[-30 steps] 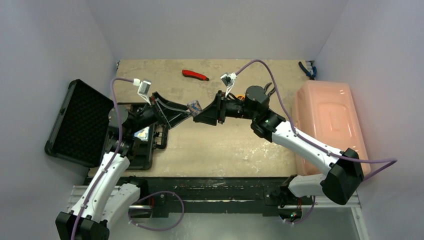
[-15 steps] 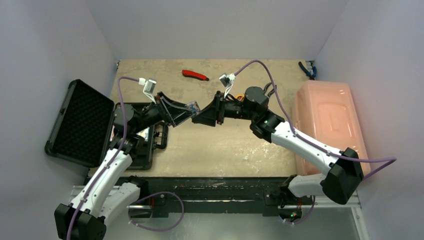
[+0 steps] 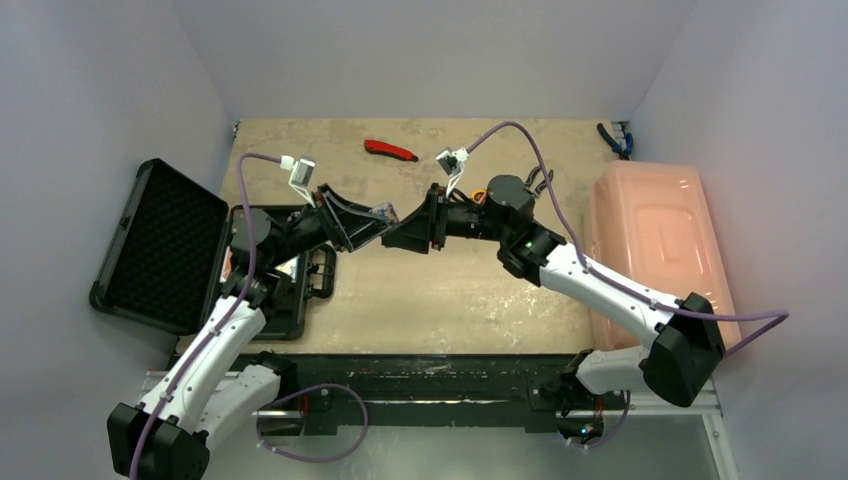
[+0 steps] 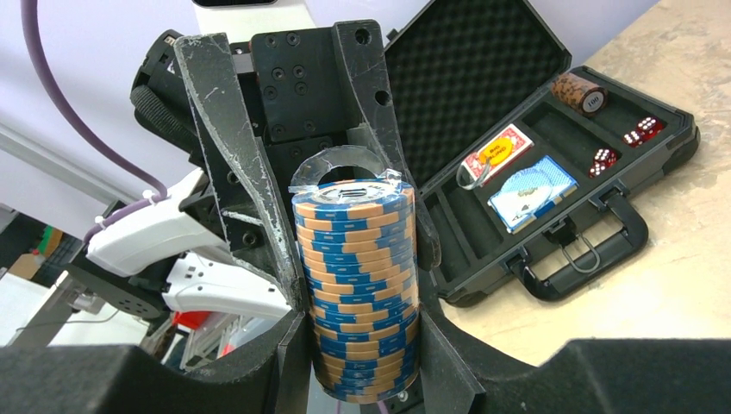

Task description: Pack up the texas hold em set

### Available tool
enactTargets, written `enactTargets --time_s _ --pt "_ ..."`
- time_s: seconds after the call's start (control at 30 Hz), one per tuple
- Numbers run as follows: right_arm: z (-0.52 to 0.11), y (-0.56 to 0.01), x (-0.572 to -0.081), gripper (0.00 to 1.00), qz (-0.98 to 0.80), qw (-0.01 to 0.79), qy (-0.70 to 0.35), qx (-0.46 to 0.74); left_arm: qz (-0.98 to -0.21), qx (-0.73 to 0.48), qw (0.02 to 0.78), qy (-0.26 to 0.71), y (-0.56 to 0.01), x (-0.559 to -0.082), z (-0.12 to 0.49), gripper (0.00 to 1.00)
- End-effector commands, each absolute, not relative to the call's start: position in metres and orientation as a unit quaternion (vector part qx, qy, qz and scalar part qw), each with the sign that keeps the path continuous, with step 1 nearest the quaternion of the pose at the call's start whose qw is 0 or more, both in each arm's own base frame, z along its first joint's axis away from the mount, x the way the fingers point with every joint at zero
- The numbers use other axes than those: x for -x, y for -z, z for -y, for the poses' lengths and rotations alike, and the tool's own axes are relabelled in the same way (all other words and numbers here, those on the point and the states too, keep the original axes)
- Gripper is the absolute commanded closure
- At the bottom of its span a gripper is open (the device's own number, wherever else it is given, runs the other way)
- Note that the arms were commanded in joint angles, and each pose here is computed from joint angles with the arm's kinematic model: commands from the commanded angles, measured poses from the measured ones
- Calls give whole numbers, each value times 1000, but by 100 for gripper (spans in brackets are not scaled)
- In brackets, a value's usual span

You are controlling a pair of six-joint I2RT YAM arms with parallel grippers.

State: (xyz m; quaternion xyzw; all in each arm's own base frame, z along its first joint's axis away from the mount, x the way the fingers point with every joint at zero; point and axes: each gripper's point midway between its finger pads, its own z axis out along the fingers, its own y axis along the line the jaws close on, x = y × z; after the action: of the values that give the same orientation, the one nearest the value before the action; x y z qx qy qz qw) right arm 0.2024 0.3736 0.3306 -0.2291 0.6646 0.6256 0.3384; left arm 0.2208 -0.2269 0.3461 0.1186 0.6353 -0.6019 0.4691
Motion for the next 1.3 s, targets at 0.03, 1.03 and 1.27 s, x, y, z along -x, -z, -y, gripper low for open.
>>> enactTargets --time_s 0.03,1.03,1.27 --pt "-371 -379 -194 100 -596 388 -663 234 -619 -126 490 601 -361 -224 228 79" --pt "-341 -338 -205 18 -671 441 -543 247 -720 -135 522 437 -351 -238 197 100" --pt "-332 -328 -209 18 -686 452 -517 241 -752 -129 539 357 -347 -248 176 100"
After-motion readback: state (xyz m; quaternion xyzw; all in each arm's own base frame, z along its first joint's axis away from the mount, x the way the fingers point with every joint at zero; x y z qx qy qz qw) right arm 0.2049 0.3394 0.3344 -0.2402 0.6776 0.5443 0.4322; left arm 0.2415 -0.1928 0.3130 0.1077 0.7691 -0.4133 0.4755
